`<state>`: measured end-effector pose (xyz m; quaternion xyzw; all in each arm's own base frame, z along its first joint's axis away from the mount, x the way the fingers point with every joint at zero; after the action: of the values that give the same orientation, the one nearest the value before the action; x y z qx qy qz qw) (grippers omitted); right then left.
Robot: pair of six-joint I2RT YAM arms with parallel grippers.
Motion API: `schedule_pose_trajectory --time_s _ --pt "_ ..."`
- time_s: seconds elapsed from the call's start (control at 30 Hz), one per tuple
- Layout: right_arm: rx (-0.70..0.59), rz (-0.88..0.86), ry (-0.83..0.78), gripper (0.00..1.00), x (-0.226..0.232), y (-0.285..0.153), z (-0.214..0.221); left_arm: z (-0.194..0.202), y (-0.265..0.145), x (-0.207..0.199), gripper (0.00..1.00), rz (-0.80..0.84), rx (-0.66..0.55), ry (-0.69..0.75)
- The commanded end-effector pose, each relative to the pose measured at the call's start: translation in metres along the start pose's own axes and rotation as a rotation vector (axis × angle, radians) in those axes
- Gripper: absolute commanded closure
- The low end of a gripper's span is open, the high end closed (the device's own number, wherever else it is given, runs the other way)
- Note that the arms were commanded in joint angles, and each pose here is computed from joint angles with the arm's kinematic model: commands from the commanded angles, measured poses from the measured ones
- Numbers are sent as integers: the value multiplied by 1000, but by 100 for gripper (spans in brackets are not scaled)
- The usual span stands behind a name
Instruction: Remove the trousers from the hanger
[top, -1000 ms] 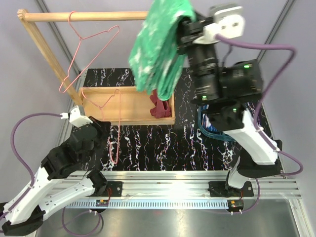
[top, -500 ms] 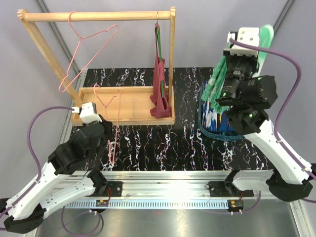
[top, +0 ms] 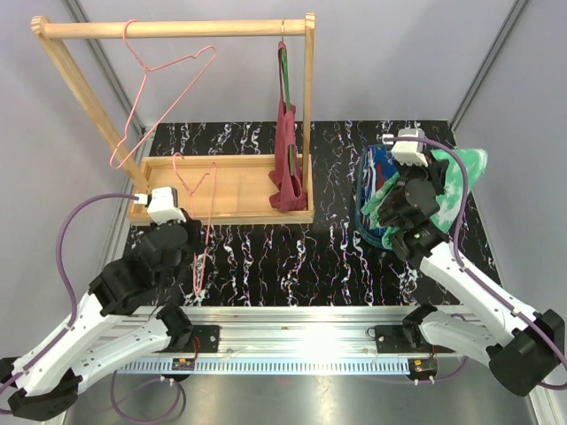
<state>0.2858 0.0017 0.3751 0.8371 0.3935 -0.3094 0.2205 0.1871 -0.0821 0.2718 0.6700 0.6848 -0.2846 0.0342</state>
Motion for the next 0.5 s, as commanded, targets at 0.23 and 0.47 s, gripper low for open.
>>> schedule_pose_trajectory --time_s 0.23,0.47 --pt "43 121 148 100 -33 0 22 -2 2 -8 100 54 -23 -19" --pt "88 43 -58 100 46 47 30 1 -3 -16 100 95 27 23"
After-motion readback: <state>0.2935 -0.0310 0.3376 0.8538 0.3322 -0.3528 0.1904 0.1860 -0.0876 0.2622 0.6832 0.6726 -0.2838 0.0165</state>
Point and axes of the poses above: each gripper's point midway between its finger pads, its own y axis out along the fingers, its own x axis along the line the jaws close on, z = x × y, the point moved 2 cm from there along -y, back along the fingers, and after that the axes turned 12 degrees about -y, right-handed, at the moved point
